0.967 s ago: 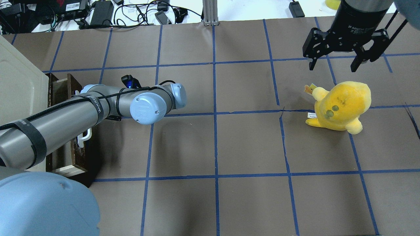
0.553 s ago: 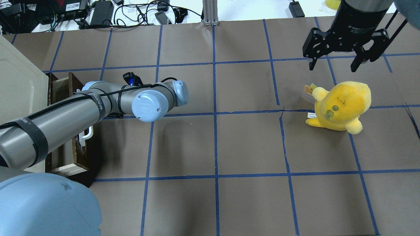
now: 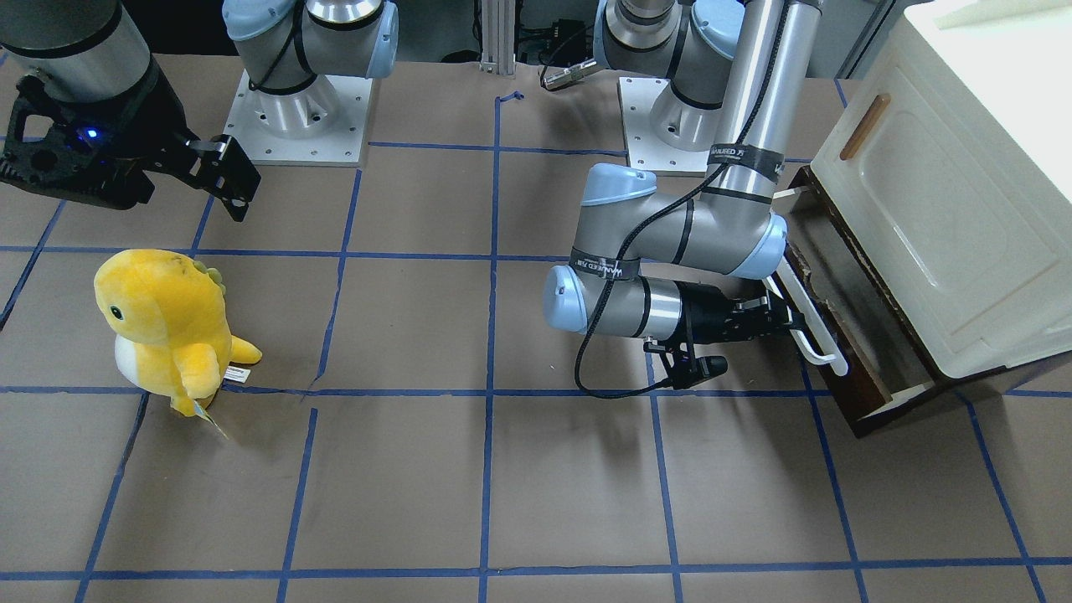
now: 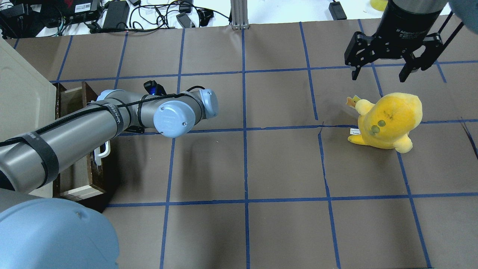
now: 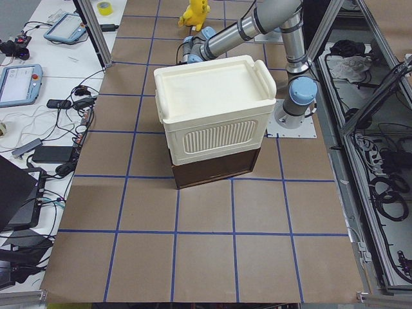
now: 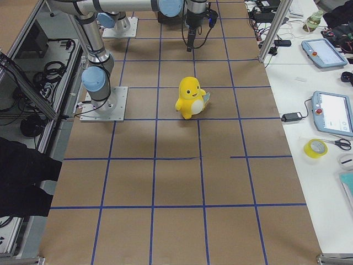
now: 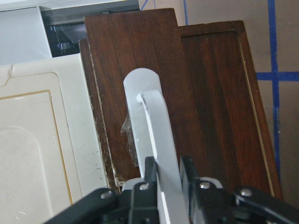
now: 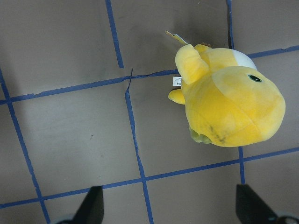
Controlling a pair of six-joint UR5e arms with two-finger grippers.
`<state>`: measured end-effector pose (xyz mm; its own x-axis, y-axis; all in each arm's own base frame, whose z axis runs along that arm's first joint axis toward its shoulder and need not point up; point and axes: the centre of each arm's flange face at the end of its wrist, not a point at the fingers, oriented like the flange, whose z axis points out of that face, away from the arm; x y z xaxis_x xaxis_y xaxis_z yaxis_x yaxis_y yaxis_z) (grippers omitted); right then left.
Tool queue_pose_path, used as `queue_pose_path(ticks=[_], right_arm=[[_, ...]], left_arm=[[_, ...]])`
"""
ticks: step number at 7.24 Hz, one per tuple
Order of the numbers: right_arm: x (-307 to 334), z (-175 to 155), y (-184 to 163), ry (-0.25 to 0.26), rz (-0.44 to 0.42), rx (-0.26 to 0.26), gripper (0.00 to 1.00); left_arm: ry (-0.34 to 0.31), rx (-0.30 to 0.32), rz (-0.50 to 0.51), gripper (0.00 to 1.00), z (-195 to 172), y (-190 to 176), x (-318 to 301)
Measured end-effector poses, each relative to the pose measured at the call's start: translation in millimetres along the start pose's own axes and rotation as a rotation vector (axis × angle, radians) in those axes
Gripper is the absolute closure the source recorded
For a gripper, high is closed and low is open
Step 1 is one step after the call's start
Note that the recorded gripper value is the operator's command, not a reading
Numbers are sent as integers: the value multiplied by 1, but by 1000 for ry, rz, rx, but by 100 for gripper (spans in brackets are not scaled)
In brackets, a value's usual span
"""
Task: Pull drawer sideways
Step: 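Keep pulling the drawer outward with the left gripper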
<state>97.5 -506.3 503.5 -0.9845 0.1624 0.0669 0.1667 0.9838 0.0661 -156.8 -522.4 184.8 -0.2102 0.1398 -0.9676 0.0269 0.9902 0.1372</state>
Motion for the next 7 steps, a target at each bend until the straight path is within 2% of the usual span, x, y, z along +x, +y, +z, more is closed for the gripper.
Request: queue_pose_path(ticks=[7], right_arm=[[0, 0, 0, 0, 0, 0, 0]], left_arm=[[18, 10, -3, 82, -13, -6, 0]])
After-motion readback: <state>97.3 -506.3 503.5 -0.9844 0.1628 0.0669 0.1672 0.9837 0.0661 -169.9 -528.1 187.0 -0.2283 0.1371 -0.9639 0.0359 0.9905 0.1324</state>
